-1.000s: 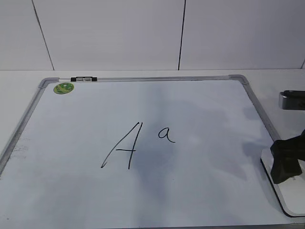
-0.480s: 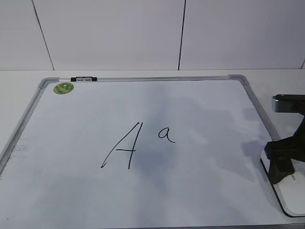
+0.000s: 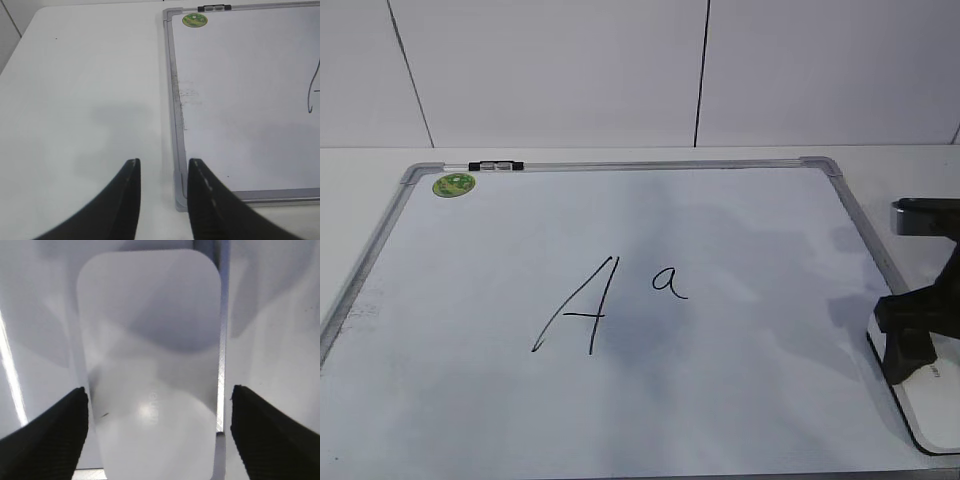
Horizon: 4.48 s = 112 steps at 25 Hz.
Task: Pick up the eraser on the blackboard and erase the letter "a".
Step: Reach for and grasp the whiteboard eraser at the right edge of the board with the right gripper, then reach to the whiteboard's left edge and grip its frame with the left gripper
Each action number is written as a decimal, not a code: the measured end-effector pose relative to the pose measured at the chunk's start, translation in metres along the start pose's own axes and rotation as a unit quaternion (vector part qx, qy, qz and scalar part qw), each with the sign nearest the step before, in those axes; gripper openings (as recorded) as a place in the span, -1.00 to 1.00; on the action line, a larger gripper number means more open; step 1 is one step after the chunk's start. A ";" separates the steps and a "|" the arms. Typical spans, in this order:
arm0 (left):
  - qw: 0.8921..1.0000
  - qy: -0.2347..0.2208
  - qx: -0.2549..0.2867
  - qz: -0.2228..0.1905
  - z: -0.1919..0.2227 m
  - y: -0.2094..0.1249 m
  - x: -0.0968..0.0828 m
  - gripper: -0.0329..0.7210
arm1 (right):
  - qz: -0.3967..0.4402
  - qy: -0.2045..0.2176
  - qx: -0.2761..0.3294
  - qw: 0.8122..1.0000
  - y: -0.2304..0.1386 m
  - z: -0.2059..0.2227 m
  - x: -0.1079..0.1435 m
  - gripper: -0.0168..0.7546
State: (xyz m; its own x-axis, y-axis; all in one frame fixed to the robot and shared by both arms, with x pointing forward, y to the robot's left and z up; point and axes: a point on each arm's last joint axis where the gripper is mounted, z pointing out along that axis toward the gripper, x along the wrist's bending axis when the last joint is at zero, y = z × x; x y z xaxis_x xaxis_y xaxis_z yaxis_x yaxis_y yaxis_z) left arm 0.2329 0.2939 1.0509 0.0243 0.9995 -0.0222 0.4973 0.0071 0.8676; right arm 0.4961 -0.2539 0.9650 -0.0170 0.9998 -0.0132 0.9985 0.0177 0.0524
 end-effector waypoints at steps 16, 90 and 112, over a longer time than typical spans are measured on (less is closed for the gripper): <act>1.000 0.000 0.000 0.000 0.000 0.000 0.000 -0.26 | 0.004 -0.001 0.006 1.000 0.004 0.011 0.001 0.80; 1.000 -0.005 0.000 -0.003 0.000 0.000 -0.001 -0.26 | -0.142 0.012 -0.023 0.989 0.082 -0.058 0.113 0.40; 0.976 -0.006 0.219 -0.008 0.116 0.134 0.009 -0.26 | -0.141 0.017 -0.021 0.990 0.082 -0.058 0.113 0.40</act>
State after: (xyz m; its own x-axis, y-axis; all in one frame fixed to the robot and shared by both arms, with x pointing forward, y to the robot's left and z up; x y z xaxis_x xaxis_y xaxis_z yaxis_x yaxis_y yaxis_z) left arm 0.4004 0.3003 1.1096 0.0231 0.9988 -0.0424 0.8203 0.0053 0.5719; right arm 0.5727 -0.1383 1.0257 -0.2981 0.9545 0.0003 0.9504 0.2968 0.0928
